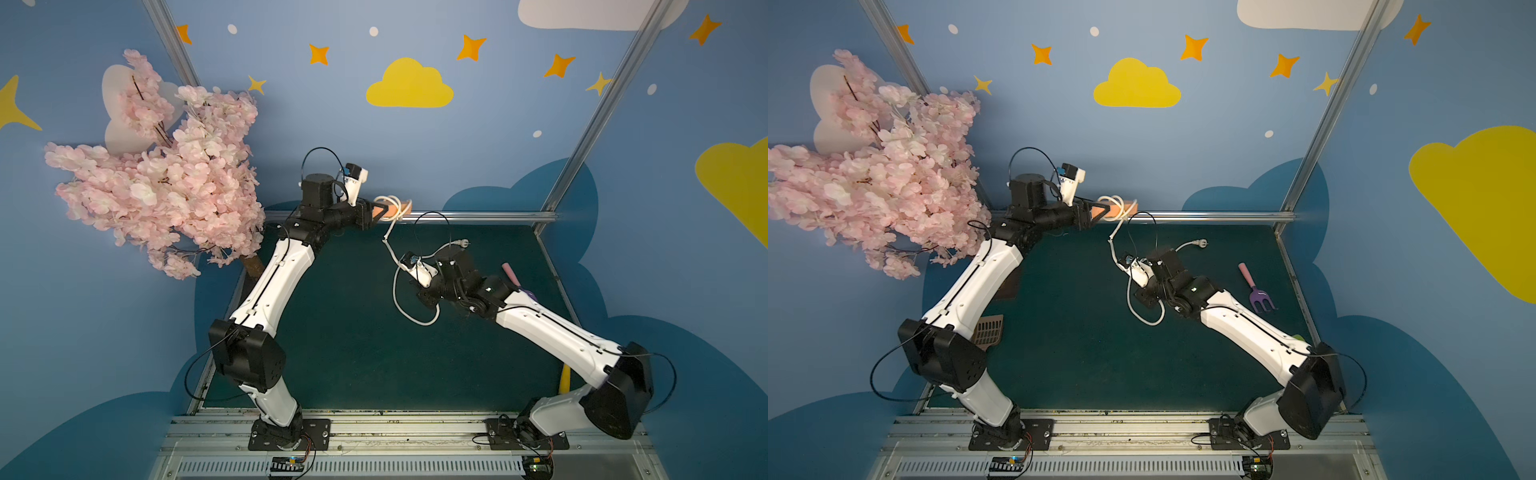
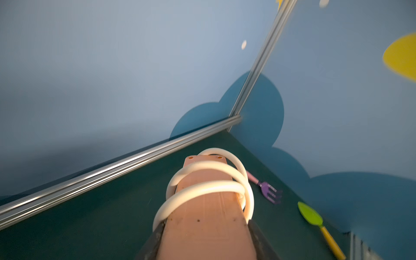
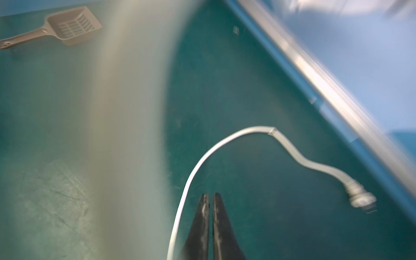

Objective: Wrap the cord around the power strip
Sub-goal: Wrap the power cord around the power strip.

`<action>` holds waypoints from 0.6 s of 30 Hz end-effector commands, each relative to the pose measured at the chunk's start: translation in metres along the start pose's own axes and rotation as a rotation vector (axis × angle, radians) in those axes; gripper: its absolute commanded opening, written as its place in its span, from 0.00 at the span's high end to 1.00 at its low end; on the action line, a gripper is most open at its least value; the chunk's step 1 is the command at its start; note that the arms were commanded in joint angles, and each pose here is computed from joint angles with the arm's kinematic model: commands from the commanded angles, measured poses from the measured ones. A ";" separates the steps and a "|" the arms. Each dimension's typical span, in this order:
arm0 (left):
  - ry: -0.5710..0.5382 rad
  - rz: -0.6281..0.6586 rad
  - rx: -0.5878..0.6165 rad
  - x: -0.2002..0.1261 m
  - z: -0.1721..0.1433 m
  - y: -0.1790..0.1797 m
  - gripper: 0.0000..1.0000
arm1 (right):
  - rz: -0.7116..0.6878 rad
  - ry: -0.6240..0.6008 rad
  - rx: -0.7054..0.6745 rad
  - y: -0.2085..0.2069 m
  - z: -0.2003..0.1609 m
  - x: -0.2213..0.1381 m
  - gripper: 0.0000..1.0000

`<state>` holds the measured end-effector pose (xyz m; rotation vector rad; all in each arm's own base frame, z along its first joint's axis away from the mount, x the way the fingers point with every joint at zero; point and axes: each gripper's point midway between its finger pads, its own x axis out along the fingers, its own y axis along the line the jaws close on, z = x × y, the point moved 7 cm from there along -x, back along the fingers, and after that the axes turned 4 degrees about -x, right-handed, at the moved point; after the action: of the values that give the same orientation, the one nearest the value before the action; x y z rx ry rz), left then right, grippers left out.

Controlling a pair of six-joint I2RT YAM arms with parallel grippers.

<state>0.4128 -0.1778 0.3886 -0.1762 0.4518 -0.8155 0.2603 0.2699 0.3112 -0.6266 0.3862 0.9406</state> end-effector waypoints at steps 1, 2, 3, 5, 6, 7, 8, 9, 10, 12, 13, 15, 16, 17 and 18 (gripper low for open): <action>0.229 -0.065 0.168 0.011 -0.045 -0.013 0.98 | -0.080 -0.050 -0.152 -0.040 0.037 -0.039 1.00; 0.281 -0.127 0.157 0.011 -0.057 -0.019 0.97 | -0.105 -0.052 -0.173 -0.056 0.045 -0.047 1.00; 0.318 -0.173 0.146 0.009 -0.065 -0.023 0.97 | -0.129 -0.048 -0.185 -0.071 0.050 -0.052 1.00; 0.385 -0.325 0.128 0.001 -0.080 -0.042 0.98 | -0.156 -0.049 -0.197 -0.099 0.062 -0.063 1.00; 0.400 -0.404 0.121 -0.004 -0.084 -0.052 0.98 | -0.146 -0.055 -0.199 -0.109 0.065 -0.065 1.00; 0.404 -0.478 0.119 -0.008 -0.086 -0.063 0.97 | -0.156 -0.069 -0.201 -0.120 0.069 -0.065 1.00; 0.384 -0.570 0.132 -0.015 -0.086 -0.076 0.97 | -0.150 -0.090 -0.189 -0.133 0.070 -0.061 1.00; 0.351 -0.651 0.146 -0.021 -0.084 -0.090 0.97 | -0.116 -0.119 -0.162 -0.144 0.068 -0.056 1.00; 0.314 -0.728 0.158 -0.027 -0.081 -0.102 0.97 | -0.085 -0.149 -0.136 -0.154 0.068 -0.051 1.00; 0.226 -0.902 0.137 -0.035 -0.068 -0.124 0.97 | 0.007 -0.226 -0.067 -0.172 0.065 -0.031 1.00; 0.192 -0.978 0.135 -0.038 -0.063 -0.132 0.98 | 0.047 -0.252 -0.037 -0.179 0.063 -0.020 1.00; 0.133 -1.118 0.147 -0.041 -0.050 -0.144 0.97 | 0.125 -0.278 0.037 -0.194 0.055 0.006 0.98; 0.111 -1.126 0.165 -0.040 -0.044 -0.145 0.97 | 0.154 -0.288 0.078 -0.201 0.050 0.013 0.89; 0.059 -1.106 0.195 -0.040 -0.037 -0.144 0.97 | 0.182 -0.299 0.131 -0.209 0.042 0.022 0.78; 0.014 -1.095 0.210 -0.043 -0.028 -0.143 0.97 | 0.191 -0.304 0.187 -0.218 0.033 0.030 0.69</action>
<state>0.3074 -0.2438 0.3755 -0.2438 0.4466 -1.6640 0.4339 0.2274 0.3929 -0.4783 0.2672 1.0995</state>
